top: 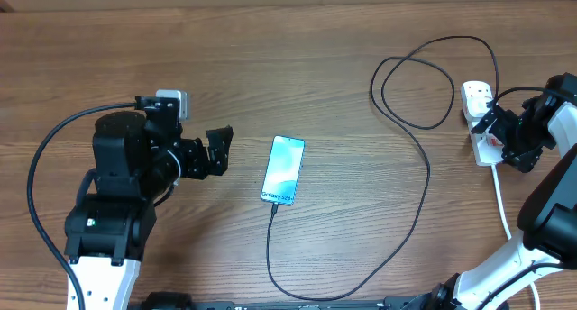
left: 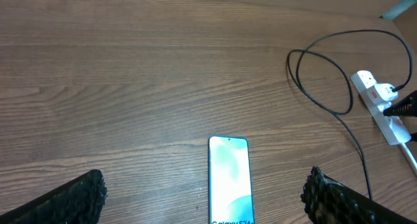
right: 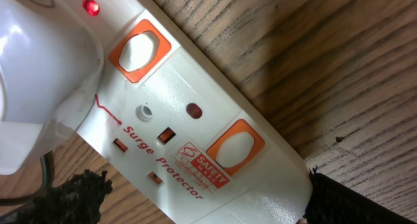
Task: Plug charger to phone and switch on socket
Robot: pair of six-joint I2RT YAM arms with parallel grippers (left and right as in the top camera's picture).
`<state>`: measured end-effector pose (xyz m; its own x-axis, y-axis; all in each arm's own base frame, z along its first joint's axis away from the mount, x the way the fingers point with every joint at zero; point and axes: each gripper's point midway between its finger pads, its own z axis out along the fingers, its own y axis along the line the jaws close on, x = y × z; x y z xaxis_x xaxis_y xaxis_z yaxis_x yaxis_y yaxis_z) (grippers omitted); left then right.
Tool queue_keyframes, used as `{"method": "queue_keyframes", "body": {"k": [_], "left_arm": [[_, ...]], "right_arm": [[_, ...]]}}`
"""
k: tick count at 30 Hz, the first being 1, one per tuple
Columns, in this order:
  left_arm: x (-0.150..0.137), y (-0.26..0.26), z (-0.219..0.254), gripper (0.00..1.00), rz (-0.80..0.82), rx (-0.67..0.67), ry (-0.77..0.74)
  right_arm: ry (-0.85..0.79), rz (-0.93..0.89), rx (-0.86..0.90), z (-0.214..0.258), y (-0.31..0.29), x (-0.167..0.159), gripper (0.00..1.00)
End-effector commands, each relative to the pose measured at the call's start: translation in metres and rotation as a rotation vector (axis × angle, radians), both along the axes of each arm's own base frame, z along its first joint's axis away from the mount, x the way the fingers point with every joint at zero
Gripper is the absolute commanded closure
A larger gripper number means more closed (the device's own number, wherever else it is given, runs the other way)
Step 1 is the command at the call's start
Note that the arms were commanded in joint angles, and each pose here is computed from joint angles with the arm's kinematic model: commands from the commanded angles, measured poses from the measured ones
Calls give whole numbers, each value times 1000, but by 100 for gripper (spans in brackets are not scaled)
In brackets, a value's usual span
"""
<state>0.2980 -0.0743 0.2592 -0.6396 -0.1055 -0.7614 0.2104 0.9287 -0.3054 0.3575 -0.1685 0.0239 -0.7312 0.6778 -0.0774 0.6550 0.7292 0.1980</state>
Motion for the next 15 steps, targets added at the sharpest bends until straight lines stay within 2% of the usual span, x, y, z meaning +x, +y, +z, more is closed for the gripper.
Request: {"method": "queue_keyframes", "body": {"k": [1, 15], "left_arm": [[-5, 0, -4, 1, 0, 0, 1], [-11, 0, 4, 0, 0, -3, -32]], "right_arm": [[-105, 32, 18, 25, 8, 19, 0], [-105, 32, 18, 25, 8, 19, 0]]}}
